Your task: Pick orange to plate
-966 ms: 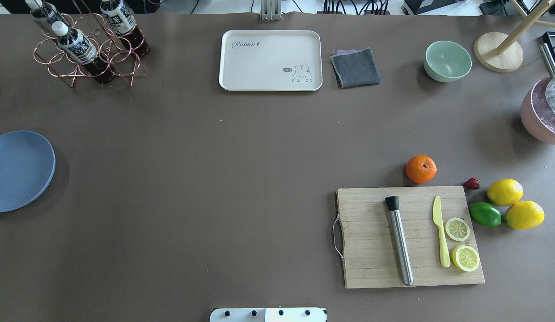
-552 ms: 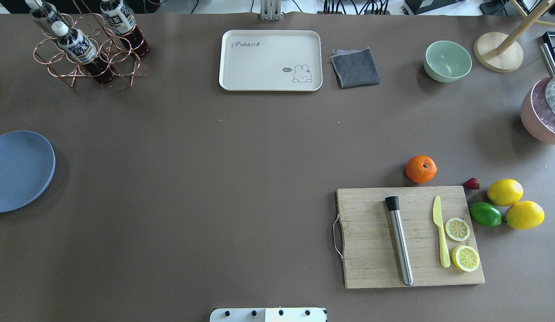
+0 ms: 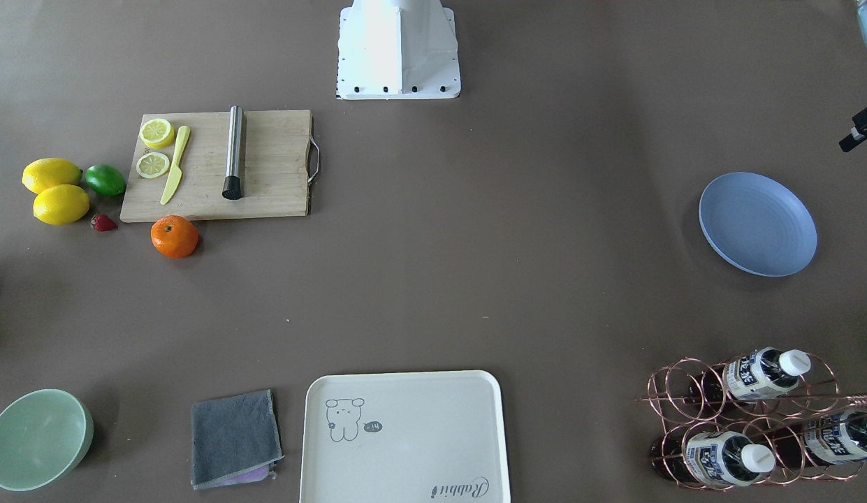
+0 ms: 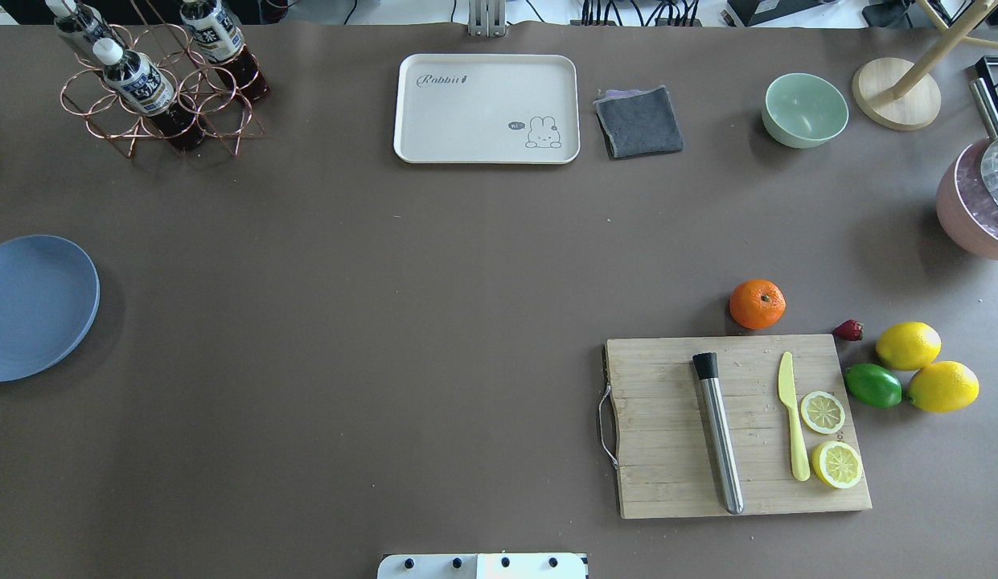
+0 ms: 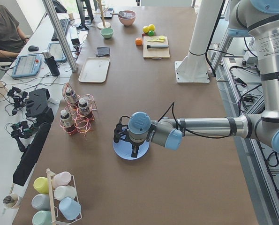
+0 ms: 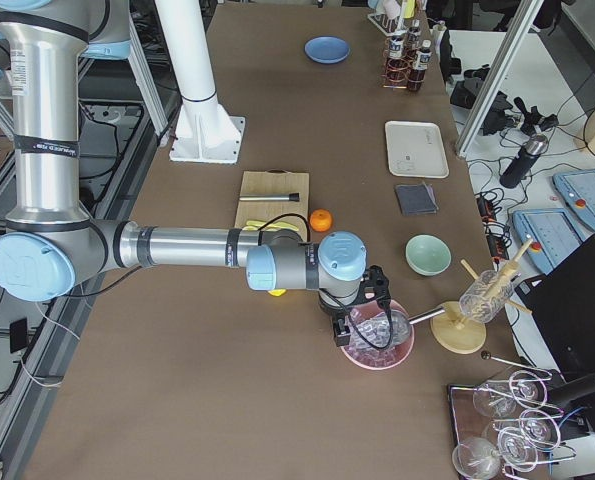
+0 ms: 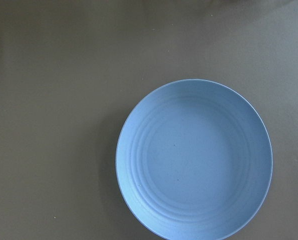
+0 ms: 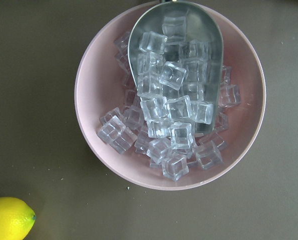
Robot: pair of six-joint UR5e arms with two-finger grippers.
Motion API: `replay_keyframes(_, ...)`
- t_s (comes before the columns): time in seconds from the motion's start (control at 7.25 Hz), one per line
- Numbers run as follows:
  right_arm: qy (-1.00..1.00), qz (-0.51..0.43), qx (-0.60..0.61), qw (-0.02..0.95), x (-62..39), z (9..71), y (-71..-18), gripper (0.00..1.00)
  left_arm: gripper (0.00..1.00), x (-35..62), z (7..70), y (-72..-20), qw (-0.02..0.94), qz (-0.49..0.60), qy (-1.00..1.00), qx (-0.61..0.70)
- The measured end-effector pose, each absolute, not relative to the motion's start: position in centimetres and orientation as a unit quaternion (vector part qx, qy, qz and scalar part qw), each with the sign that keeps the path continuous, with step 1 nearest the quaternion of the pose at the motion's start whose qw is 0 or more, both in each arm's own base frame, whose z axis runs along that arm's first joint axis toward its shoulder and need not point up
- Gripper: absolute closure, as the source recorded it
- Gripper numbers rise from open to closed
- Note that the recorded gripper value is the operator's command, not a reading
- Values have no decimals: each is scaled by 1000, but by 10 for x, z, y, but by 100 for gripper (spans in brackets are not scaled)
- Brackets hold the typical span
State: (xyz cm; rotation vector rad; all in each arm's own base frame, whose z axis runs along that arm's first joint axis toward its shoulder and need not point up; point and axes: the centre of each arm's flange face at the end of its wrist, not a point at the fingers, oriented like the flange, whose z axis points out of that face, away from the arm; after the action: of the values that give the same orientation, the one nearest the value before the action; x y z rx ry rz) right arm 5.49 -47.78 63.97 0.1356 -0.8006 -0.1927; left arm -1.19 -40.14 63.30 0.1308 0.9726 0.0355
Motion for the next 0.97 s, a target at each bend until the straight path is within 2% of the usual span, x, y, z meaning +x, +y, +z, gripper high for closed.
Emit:
replay_keyframes(0.69, -387, -95, 64, 915, 52, 636, -482, 0, 3, -11, 637, -395, 880, 40, 467, 82)
replay_keyframes(0.97, -388, -96, 64, 914, 51, 635, -483, 0, 3, -16, 645, -375, 877, 52, 467, 104)
